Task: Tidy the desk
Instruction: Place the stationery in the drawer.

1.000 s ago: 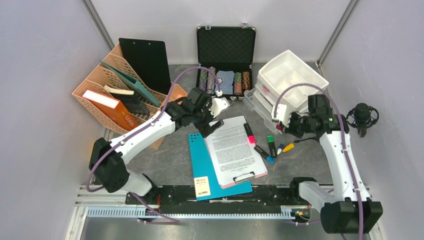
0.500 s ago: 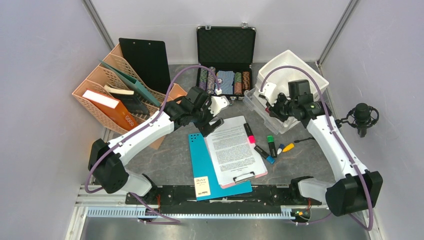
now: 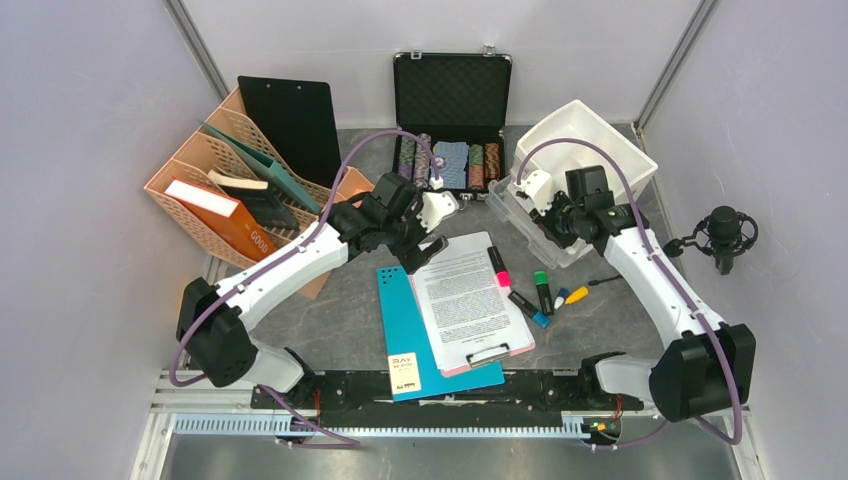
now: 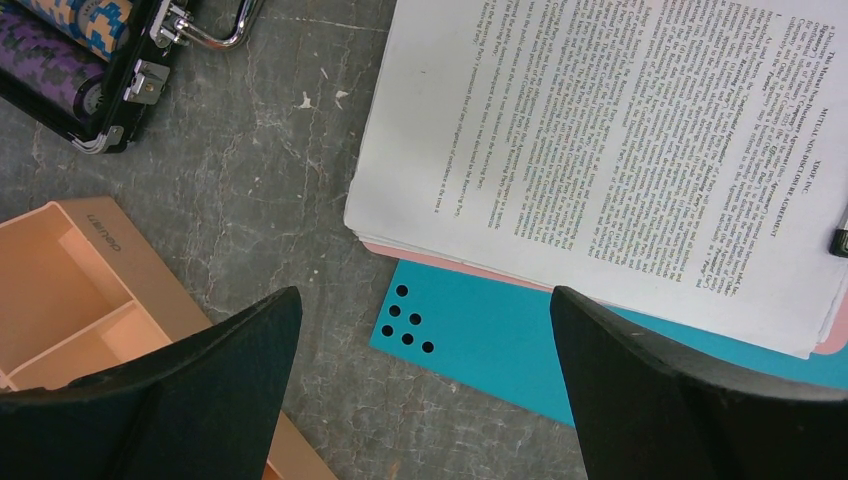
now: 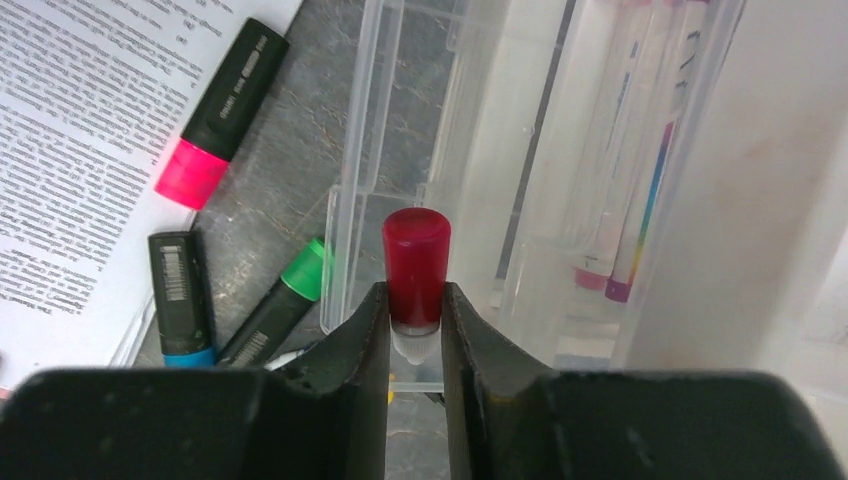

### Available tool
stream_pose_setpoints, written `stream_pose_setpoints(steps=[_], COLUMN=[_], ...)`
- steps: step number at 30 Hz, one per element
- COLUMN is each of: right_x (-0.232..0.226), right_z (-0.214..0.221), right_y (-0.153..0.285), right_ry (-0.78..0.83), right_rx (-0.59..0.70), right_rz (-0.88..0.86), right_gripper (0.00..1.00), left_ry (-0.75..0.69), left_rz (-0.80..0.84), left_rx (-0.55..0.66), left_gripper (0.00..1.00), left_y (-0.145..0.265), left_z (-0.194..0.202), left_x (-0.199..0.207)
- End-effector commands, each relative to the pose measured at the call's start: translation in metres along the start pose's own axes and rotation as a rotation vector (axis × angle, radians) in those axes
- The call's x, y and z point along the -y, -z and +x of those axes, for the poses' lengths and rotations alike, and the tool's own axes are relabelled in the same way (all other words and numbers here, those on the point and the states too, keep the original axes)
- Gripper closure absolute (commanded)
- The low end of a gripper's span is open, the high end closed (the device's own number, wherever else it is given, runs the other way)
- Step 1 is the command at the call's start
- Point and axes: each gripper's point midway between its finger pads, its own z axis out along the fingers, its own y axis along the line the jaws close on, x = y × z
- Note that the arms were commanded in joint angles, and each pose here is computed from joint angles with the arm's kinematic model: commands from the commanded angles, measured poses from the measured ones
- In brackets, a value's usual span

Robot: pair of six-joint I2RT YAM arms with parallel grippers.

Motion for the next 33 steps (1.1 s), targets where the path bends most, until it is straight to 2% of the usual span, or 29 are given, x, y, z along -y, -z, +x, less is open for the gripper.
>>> stream_pose_setpoints(steps=[1, 4, 6, 11, 15, 24, 33], right_x=[0.012, 0.017, 0.021, 0.024, 0.016, -0.022, -0.049], right_z=[-0.005, -0.015, -0.023, -0.039, -0.034, 0.038, 0.120], right_y=[0.002, 0.014, 0.023, 0.050, 0.071, 0.082, 0.037], right_ry=[-0.011, -0.013, -0.010, 0.005, 0.049, 0.250, 0.418], right_rx=[0.007, 0.040, 0.062, 0.110, 0.117, -0.028, -0.209], right_rz=[0.068, 0.089, 0.106, 0.129, 0.126, 0.058, -0.033], right_gripper=[0.67, 0.52, 0.45, 0.46, 0.46, 0.45, 0.41], left_ry=[0.028, 0.026, 0.025, 0.021, 0.018, 0.006, 0.005], left_rz=[0.002, -0.003, -0.009, -0.015, -0.020, -0.028, -0.016], left_rx=[0.062, 0.069, 0.074, 0.087, 0.101, 0.107, 0.117], left_gripper=[0.00, 0.00, 0.00, 0.00, 0.00, 0.00, 0.00], left_y=[0.015, 0.017, 0.019, 0.024, 0.028, 0.031, 0.030], left_z=[-0.018, -0.020, -0.021, -0.023, -0.026, -0.026, -0.024], left_x=[0.000, -0.001, -0.002, -0.003, -0.003, -0.004, -0.001])
